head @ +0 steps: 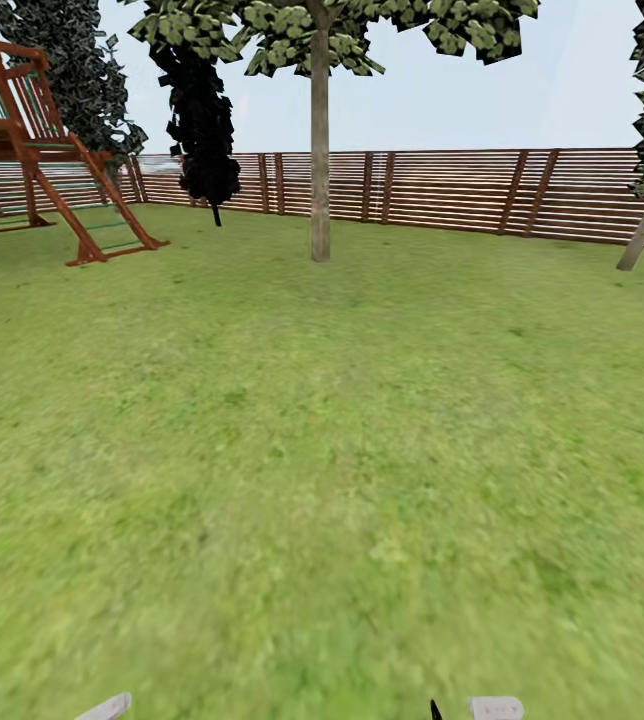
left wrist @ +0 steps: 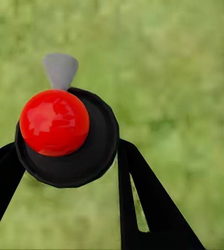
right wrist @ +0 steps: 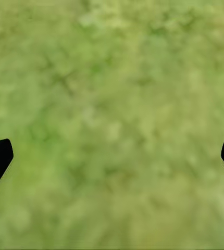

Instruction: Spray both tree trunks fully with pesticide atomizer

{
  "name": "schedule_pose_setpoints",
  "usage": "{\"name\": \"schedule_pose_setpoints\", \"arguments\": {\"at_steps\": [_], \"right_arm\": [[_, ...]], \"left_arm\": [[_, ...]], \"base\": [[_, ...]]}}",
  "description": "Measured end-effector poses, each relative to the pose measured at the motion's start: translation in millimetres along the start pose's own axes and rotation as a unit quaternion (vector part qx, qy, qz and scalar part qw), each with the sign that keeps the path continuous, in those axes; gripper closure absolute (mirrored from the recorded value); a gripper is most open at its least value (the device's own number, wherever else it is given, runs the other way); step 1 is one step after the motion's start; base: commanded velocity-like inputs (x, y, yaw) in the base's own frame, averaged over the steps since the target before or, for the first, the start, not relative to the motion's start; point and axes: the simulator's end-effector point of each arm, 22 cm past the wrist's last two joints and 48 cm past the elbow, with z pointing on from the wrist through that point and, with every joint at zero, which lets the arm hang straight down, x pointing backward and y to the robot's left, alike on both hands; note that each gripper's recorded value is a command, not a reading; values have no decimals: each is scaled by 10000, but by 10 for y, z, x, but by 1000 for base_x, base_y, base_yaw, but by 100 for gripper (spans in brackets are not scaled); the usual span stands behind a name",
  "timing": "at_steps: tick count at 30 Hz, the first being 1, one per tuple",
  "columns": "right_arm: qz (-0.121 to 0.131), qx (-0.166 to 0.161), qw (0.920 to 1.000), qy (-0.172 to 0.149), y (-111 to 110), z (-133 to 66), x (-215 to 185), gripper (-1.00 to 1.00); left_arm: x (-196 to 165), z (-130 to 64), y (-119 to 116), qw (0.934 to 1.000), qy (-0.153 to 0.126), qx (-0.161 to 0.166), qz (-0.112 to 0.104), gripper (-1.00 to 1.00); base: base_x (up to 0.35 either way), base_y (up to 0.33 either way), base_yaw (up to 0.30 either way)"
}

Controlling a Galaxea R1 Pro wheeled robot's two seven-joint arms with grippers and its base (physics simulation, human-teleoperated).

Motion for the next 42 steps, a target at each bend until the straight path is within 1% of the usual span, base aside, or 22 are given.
{"name": "schedule_pose_setpoints", "arguments": {"at_steps": [42], "right_arm": [[0,0,10000,0,1,0,0,-100]], "left_arm": [[2,0,1,10000,2,-1,0,100]], "base": [[341,0,0]]}}
